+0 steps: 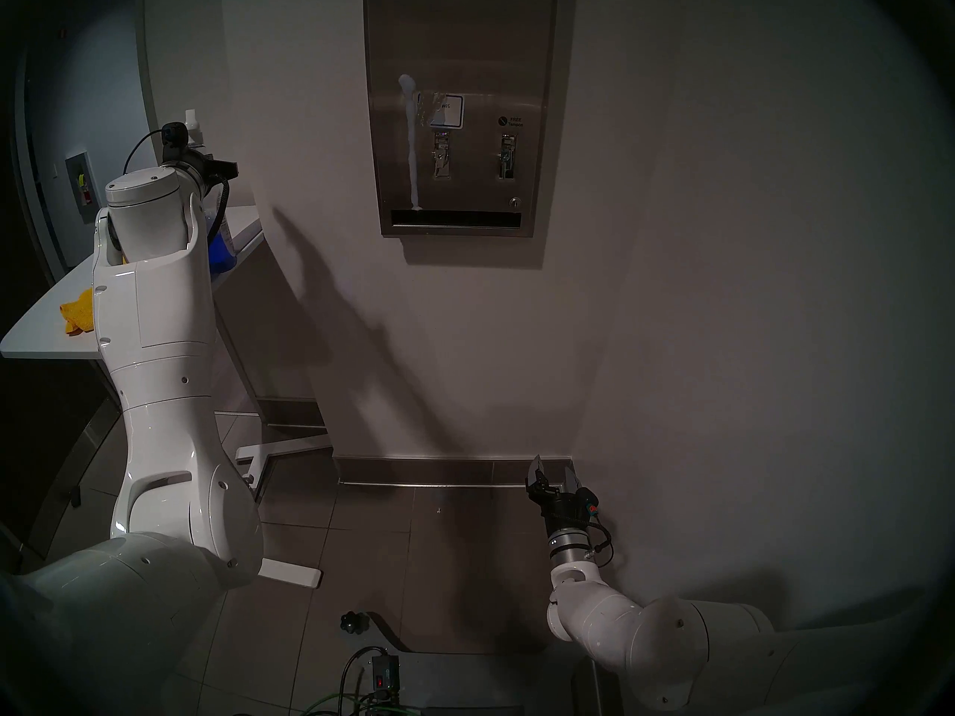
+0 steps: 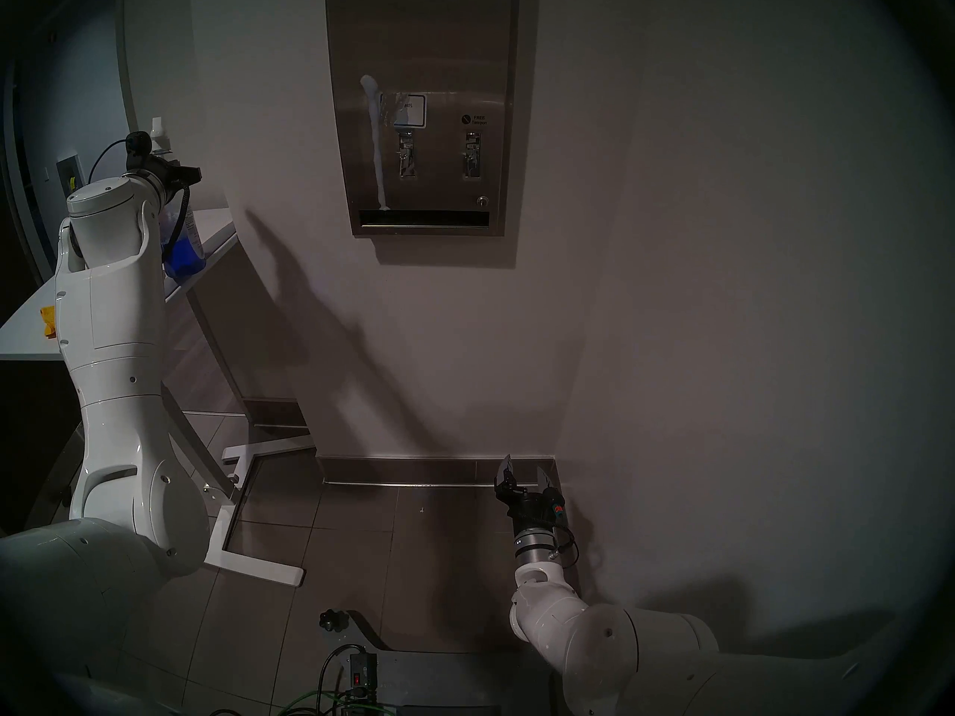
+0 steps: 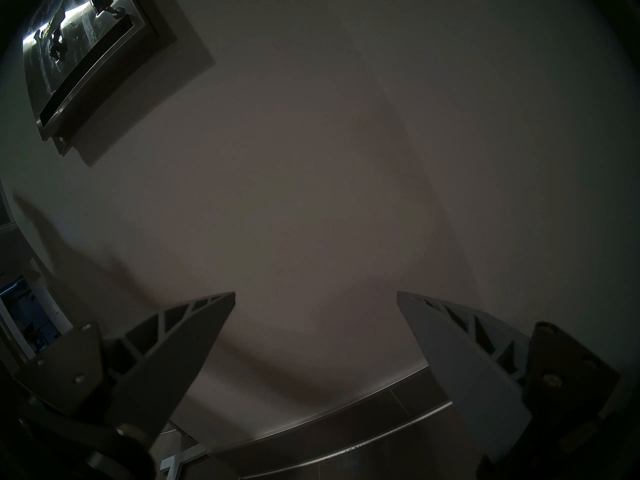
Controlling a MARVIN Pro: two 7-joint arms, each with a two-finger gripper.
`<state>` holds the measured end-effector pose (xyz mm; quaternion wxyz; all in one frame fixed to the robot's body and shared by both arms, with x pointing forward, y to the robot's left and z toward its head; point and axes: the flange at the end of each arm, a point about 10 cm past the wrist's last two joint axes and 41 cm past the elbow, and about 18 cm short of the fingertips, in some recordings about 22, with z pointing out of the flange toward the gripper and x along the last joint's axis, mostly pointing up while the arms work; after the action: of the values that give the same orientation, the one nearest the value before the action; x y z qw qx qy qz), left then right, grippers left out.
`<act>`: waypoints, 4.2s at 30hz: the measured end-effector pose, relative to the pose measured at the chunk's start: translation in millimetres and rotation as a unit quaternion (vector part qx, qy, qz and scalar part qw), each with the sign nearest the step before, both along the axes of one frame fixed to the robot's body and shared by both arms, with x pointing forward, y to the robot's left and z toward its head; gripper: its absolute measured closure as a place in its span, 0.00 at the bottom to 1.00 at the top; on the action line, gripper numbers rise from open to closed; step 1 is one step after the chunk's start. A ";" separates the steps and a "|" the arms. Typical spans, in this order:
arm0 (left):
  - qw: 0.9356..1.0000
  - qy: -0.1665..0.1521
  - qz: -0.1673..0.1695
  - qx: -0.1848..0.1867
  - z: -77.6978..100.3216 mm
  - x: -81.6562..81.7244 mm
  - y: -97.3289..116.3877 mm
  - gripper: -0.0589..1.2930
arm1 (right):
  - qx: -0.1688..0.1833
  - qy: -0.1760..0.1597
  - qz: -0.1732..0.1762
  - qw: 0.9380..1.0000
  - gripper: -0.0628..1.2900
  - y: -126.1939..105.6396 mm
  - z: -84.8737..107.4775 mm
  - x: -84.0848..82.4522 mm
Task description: Pick up the cleaner bottle and spray the cleaner onto the surface
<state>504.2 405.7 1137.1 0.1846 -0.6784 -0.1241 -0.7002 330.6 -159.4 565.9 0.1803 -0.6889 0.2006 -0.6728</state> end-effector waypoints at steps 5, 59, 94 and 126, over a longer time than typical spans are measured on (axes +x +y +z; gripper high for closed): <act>1.000 0.000 0.009 -0.001 1.7 0.2 7.5 0.71 | 0.002 -0.001 -0.014 1.000 0.06 2.2 -2.2 -6.5; 0.999 0.029 0.029 0.002 13.1 32.0 29.9 0.71 | 0.073 0.002 -0.130 0.989 0.06 11.7 -7.2 -25.2; 0.998 0.050 0.030 0.000 20.3 49.4 38.9 0.71 | 0.095 -0.008 -0.185 0.978 0.05 -0.6 -5.7 -25.1; 0.996 0.074 0.044 -0.006 21.1 58.1 60.1 0.71 | 0.104 -0.007 -0.210 0.972 0.05 -6.7 -7.9 -29.5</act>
<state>562.3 465.8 1158.2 0.2198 -0.7230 -0.1435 -0.6390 301.1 -166.0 558.0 0.1067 -0.6039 0.4083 -0.6762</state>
